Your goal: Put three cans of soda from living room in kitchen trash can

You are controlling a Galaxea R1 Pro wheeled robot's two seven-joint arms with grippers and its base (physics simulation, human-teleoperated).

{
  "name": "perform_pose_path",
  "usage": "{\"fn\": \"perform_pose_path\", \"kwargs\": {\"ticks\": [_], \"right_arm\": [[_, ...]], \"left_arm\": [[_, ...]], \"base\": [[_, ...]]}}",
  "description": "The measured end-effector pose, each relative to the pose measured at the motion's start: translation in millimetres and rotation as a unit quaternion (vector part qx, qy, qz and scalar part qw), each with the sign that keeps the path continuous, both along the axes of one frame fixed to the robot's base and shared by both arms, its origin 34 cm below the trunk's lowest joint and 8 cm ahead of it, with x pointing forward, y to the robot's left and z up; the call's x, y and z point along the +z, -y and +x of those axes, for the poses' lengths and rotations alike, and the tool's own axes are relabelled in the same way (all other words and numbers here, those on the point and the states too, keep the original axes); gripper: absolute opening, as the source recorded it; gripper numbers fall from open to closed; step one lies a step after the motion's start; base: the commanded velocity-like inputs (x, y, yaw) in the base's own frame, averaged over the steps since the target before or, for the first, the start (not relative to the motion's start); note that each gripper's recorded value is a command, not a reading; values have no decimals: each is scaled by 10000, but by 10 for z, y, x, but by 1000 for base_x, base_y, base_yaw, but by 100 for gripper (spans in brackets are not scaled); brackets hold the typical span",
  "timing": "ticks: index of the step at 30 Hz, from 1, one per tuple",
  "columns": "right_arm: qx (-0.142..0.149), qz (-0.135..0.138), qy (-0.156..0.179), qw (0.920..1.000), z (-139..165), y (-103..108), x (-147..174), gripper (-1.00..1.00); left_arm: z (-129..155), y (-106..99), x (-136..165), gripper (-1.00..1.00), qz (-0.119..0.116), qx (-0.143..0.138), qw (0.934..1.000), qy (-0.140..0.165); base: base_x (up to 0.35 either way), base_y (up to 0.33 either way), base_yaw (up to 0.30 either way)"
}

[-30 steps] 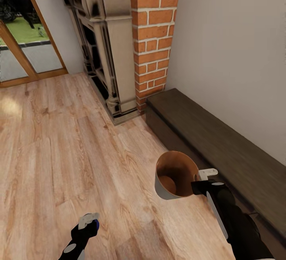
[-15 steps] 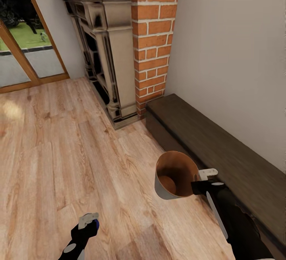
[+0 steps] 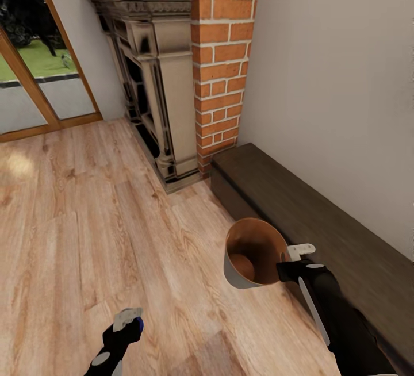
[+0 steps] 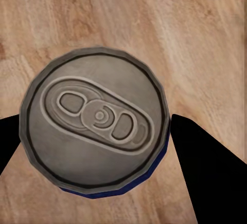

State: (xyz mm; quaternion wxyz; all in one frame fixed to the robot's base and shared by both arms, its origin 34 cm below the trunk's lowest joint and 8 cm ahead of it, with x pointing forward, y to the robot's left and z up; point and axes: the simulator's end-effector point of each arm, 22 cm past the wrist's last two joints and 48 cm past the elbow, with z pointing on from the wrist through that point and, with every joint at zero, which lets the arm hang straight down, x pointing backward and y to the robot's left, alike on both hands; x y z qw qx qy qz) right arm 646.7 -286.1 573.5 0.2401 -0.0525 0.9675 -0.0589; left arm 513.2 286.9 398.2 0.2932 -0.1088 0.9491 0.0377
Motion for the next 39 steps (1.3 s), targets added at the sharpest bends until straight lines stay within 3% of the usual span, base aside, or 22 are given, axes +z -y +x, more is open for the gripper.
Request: {"fn": "perform_pose_path", "kwargs": {"ticks": [20,23,26,27,29,31,33,35,36,38,39], "right_arm": [[1,-4,157,9999,85,0,480,-100],[0,-7,164,9999,87,2,489,-100],[1,-6,167,9999,87,2,493,-100],[7,-12,162,9999,86,2,490,-100],[-2,-9,156,9999,82,3,486,-100],[42,-44,139,9999,75,-12,474,-100],[122,-29,112,9999,63,-77,452,-100],[281,-1,10,9996,13,-205,375,-100],[354,17,-55,9994,-21,-271,327,-100],[404,53,-102,9991,-45,-343,291,-100],[456,-32,-161,9988,-74,-376,244,-100]], "left_arm": [[160,-3,452,-100,3,0,9998,187],[226,-4,498,-100,-3,-13,9996,276],[458,-44,657,-100,-45,-74,9983,581],[648,-107,801,-100,-148,-267,9959,847],[798,-63,938,-100,-470,-712,9904,1084],[793,20,958,-100,-801,-983,9865,1035],[753,62,946,-100,-1046,-1062,9847,900],[751,153,1004,-100,-1452,-1188,9790,796],[777,254,1098,-100,-1779,-1364,9712,806],[778,361,1194,-100,-2105,-1567,9616,808],[765,440,1272,-100,-2371,-1717,9529,795]], "base": [[0,0,0],[0,0,0],[0,0,0],[0,0,0],[0,0,0],[0,0,0],[0,0,0],[0,0,0],[0,0,0],[0,0,0],[0,0,0]]}}
